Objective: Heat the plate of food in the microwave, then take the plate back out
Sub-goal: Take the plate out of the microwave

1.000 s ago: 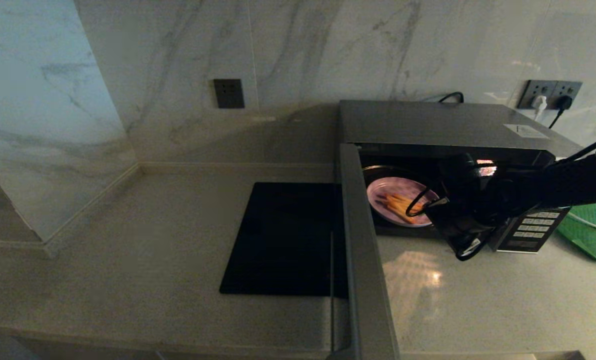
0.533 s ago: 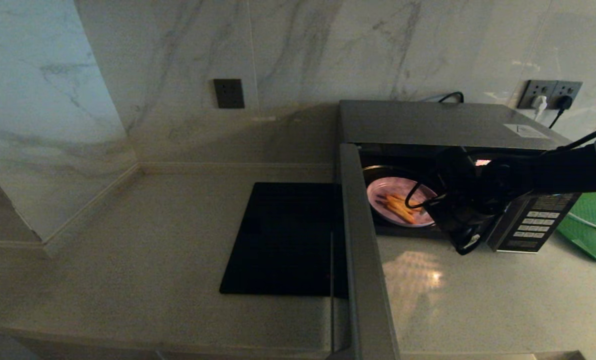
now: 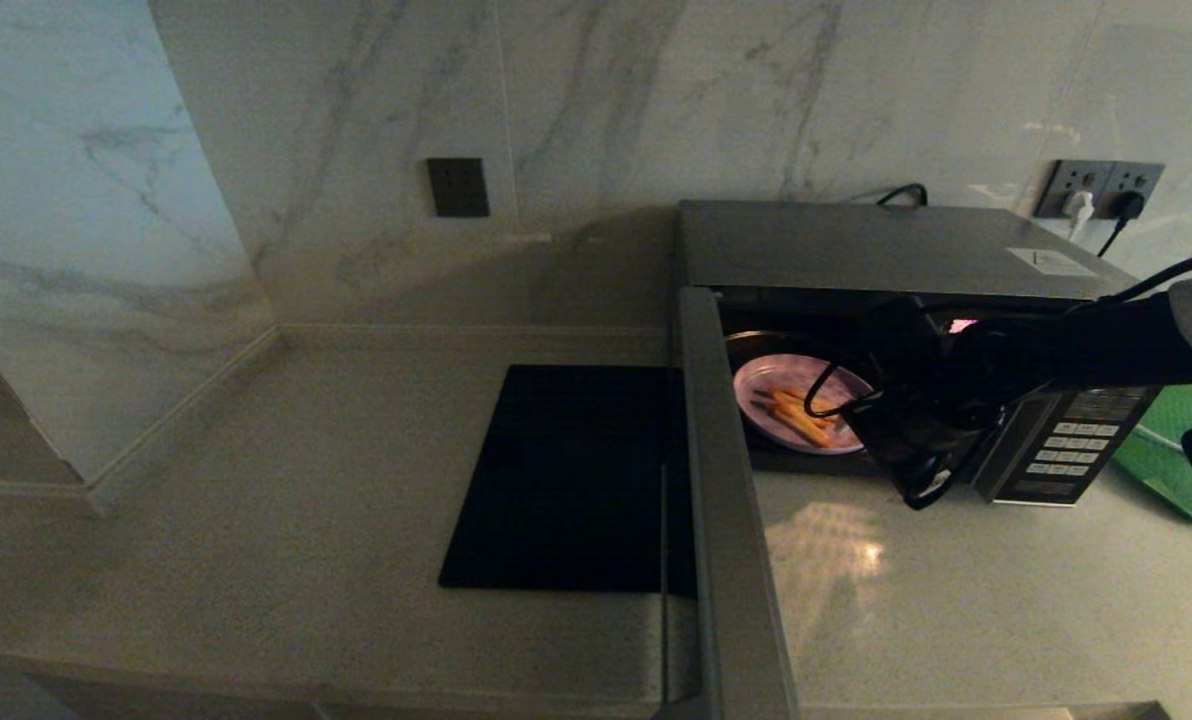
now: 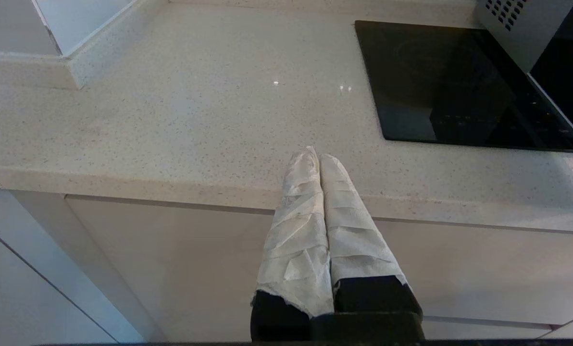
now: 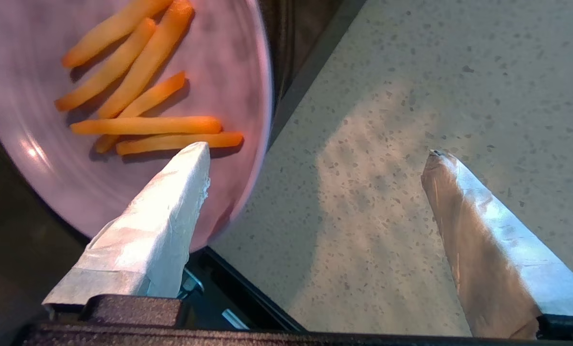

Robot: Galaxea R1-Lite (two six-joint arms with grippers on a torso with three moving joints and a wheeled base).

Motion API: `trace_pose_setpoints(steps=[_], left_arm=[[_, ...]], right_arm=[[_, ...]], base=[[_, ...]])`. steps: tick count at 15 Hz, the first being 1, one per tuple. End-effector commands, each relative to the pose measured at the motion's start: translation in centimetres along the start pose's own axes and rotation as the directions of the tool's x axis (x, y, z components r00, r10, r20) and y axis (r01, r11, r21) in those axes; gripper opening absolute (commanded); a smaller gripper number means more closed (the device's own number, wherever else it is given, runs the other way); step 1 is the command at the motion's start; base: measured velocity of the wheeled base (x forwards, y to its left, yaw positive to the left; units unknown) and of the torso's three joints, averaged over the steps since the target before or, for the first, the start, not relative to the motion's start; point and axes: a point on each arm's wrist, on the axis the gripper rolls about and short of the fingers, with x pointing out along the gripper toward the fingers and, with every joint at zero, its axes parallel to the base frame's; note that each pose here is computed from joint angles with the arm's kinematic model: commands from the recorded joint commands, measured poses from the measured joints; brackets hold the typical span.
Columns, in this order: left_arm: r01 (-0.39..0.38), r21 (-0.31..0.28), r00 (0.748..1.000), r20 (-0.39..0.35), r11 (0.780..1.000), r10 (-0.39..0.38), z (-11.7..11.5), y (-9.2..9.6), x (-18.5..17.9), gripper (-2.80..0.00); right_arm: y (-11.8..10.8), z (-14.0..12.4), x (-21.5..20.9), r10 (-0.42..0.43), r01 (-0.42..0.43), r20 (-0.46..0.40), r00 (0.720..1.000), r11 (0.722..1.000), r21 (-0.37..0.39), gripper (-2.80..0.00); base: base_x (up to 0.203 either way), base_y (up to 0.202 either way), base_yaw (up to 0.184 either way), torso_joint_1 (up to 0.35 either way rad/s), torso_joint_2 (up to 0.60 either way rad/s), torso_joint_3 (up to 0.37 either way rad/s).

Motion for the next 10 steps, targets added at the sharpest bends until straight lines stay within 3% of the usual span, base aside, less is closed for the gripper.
trace_pose_setpoints(steps=[1,10], left_arm=[[-0.002,-0.001,1.000,0.001,1.000,0.002,0.00,0.00,0.00,-2.80],[-0.002,-0.001,1.000,0.000,1.000,0.002,0.01,0.00,0.01,-2.80]], right_arm=[[-0.16,-0.22,0.58,-0.004,0.004,0.000,1.000,1.000,0.007,0.00],[-0.22,-0.80,1.16,-0.015,0.015,-0.009,1.000,1.000,0.000,0.00]], base=[[0.000,0.000,0.000,0.000,0.00,0.000],[0.000,0.000,0.000,0.000,0.00,0.000]])
